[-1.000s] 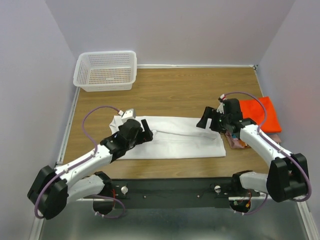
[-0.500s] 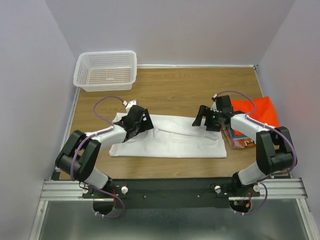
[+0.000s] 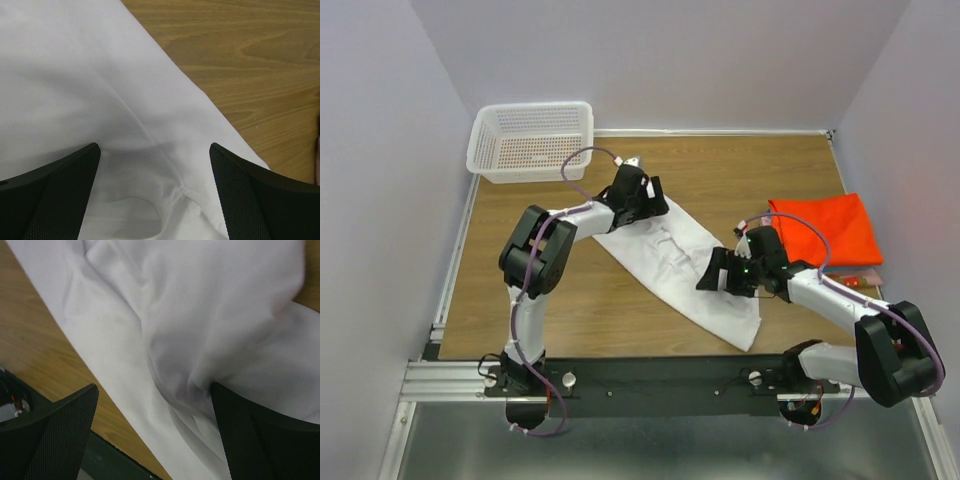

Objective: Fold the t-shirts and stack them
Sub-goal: Fold the tshirt

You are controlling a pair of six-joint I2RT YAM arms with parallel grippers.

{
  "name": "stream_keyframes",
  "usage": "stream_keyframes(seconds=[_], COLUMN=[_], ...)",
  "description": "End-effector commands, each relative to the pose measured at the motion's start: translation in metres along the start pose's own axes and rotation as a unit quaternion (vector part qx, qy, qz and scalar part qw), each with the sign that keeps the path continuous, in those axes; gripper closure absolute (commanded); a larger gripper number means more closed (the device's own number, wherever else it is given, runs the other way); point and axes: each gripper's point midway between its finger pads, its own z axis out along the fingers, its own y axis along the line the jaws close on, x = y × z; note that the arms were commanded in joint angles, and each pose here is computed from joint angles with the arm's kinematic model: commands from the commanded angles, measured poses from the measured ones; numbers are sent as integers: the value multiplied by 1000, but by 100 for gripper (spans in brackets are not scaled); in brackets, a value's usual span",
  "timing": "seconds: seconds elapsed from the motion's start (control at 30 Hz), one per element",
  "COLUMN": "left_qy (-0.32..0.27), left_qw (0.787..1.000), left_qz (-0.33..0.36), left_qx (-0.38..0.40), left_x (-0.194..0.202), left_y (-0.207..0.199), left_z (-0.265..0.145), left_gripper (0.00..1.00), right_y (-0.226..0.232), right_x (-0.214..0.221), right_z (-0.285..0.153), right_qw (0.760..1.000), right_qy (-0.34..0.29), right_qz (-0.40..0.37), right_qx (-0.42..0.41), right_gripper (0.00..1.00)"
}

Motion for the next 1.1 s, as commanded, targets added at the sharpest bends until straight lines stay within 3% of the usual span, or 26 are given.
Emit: stream_keyframes(seconds=[0.0,0.47,0.73,0.87,1.07], left_qy=[75,104,72,41,-28], left_qw=[996,990,989,987,976], left_qz=[30,53,73,99,151], left_qx=[25,85,109,117,156], left_x=[26,10,-12,-35,-88], left_y=[-17,-76,-92,-96,-133], left_z=[19,86,103,108,73], left_gripper=[2,2,2,2,2], right_y=[12,77,105,121,138], right_x=[46,70,68,52,32], right_z=[0,19,34,29,11], right_qw=[998,985,978,979,979], right_qy=[63,124,132,104,58], right_qz=[2,-84,-117,-127,-136], right_qx=[-12,-86,-111,-124,-140], right_gripper=[0,0,0,0,0])
